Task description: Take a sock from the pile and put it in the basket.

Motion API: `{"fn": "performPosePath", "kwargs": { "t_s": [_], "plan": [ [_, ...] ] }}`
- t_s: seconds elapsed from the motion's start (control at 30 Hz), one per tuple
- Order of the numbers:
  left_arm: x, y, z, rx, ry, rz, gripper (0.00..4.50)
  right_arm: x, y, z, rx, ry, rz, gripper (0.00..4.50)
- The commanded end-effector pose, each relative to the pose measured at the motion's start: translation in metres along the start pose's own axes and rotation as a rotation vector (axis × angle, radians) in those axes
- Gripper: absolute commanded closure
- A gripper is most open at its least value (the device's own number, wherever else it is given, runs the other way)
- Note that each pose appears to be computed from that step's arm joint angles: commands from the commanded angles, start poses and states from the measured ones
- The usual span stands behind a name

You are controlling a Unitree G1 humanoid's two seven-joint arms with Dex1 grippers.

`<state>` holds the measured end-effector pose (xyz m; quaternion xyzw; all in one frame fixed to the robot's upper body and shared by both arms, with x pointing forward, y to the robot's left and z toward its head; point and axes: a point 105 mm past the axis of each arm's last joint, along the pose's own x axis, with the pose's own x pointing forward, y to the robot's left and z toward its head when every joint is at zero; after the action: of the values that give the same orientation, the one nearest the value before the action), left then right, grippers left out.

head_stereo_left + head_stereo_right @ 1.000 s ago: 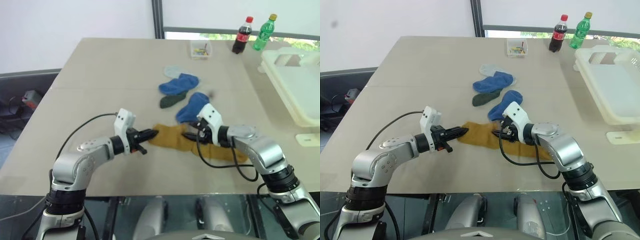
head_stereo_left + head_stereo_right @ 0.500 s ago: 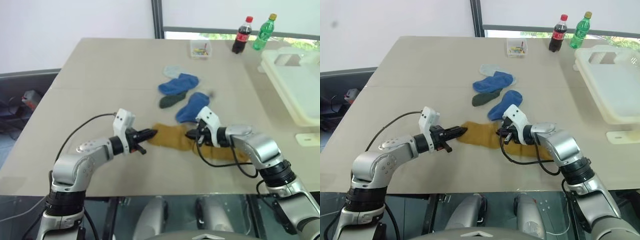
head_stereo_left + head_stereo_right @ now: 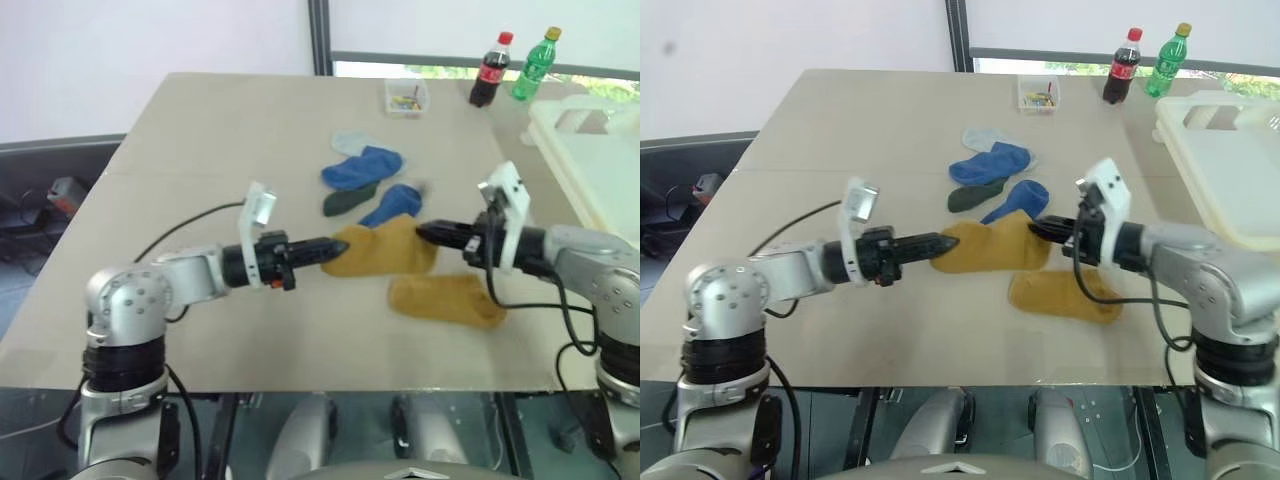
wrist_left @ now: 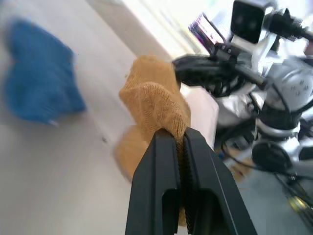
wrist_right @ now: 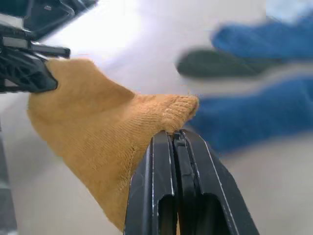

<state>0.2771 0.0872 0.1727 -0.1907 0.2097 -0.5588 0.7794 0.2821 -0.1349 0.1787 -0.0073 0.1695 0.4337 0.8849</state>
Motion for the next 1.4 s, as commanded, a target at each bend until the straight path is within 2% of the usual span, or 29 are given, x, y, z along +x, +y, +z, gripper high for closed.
{"fn": "performPosePath", "kwargs": {
  "t_s": [0.03, 0.2, 0.4, 0.6, 0.87, 1.17, 1.2, 1.23, 1.27, 1.33, 1.4],
  "plan": [
    [0.025, 0.004, -0.010, 0.011, 0.047, -0.010, 4.50, -0.025, -0.004, -0.004, -0.027, 0.006, -0.099, 4.41],
    [0.058, 0.009, -0.031, -0.014, 0.110, -0.021, 4.50, -0.046, -0.013, -0.026, -0.015, 0.068, -0.229, 4.41],
    [0.075, 0.019, -0.037, 0.030, 0.133, 0.029, 4.50, -0.058, -0.014, -0.039, -0.005, 0.100, -0.286, 4.41],
    [0.079, 0.022, -0.043, 0.089, 0.149, 0.064, 4.50, -0.060, -0.014, -0.048, 0.004, 0.109, -0.309, 4.41],
    [0.085, 0.019, -0.046, 0.081, 0.152, 0.055, 4.50, -0.058, -0.020, -0.057, 0.006, 0.129, -0.341, 4.41],
    [0.089, 0.021, -0.054, 0.049, 0.185, 0.057, 4.50, -0.046, -0.034, -0.087, 0.007, 0.216, -0.331, 4.41],
    [0.089, 0.019, -0.055, 0.040, 0.189, 0.048, 3.78, -0.046, -0.035, -0.091, -0.002, 0.233, -0.332, 4.50],
    [0.088, 0.018, -0.056, 0.034, 0.186, 0.041, 3.48, -0.044, -0.036, -0.094, -0.005, 0.237, -0.326, 4.50],
    [0.088, 0.019, -0.056, 0.030, 0.182, 0.042, 3.08, -0.043, -0.036, -0.095, -0.006, 0.238, -0.322, 3.95],
    [0.086, 0.022, -0.056, 0.037, 0.175, 0.059, 2.22, -0.041, -0.036, -0.094, -0.023, 0.225, -0.326, 3.33],
    [0.076, 0.023, -0.054, 0.046, 0.160, 0.067, 1.70, -0.046, -0.039, -0.085, -0.064, 0.187, -0.372, 2.77]
  ]
}}
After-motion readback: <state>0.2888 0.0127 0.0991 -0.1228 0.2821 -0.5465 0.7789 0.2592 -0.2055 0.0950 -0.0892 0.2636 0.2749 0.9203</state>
